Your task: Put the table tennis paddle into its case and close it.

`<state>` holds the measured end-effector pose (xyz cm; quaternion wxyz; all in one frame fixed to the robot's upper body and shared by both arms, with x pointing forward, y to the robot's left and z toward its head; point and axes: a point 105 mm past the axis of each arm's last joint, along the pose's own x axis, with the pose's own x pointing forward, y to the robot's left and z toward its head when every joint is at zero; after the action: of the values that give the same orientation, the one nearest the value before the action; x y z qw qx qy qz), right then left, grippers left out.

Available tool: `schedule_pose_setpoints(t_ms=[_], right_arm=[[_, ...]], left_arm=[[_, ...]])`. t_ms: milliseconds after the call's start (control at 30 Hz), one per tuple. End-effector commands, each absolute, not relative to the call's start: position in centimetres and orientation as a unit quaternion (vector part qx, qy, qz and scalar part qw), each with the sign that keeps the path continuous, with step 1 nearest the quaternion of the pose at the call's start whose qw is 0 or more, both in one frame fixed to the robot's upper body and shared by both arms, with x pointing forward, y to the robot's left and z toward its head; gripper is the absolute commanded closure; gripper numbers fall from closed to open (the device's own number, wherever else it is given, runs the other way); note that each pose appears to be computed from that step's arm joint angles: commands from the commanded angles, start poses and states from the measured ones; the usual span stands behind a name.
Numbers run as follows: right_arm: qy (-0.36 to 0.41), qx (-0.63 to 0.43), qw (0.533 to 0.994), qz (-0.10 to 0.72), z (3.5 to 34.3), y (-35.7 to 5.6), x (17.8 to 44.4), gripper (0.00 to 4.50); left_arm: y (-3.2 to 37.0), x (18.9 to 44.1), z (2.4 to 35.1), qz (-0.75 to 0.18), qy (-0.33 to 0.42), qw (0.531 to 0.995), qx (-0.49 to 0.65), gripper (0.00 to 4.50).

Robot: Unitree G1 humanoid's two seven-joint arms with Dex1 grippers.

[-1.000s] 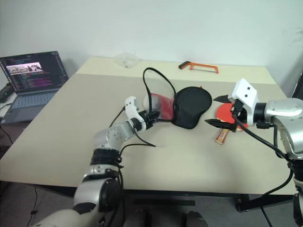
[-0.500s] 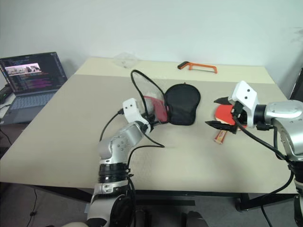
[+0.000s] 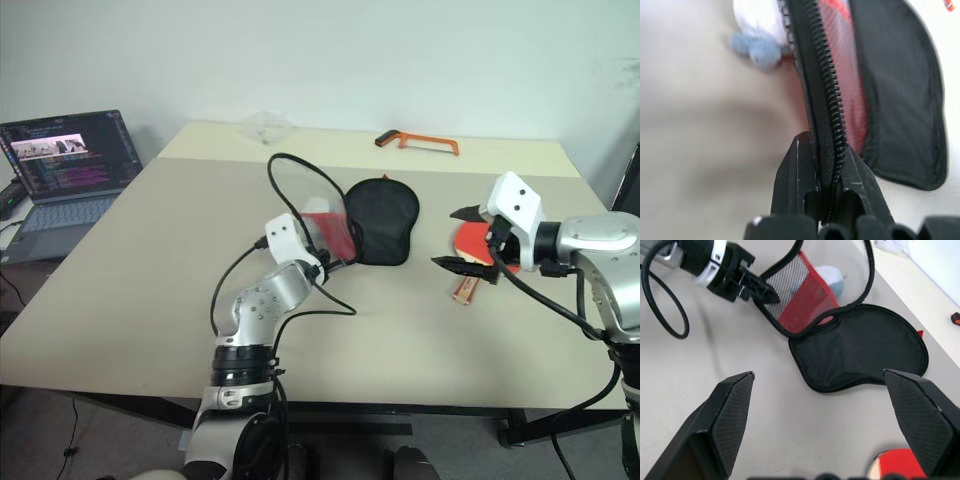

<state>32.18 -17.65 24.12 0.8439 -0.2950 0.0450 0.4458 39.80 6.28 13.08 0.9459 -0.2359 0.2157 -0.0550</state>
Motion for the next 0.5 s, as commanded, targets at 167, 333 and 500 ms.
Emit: schedule_pose_setpoints(t_ms=[167, 333, 500], right_arm=[[0.019, -0.315, 0.843, 0.437, 26.1, -17.8, 31.5, 0.0], [0.021, -0.318, 0.843, 0.433, 26.0, -18.0, 31.5, 0.0], [0.029, -0.319, 0.842, 0.434, 25.7, -18.1, 31.4, 0.0]], left_arm=[[-4.4, 36.9, 18.0, -0.236, 0.228, 0.893, -0.307, 4.48], [-5.0, 36.6, 19.0, -0.255, 0.225, 0.891, -0.302, 4.48], [-5.6, 36.3, 19.1, -0.263, 0.229, 0.887, -0.303, 4.48]])
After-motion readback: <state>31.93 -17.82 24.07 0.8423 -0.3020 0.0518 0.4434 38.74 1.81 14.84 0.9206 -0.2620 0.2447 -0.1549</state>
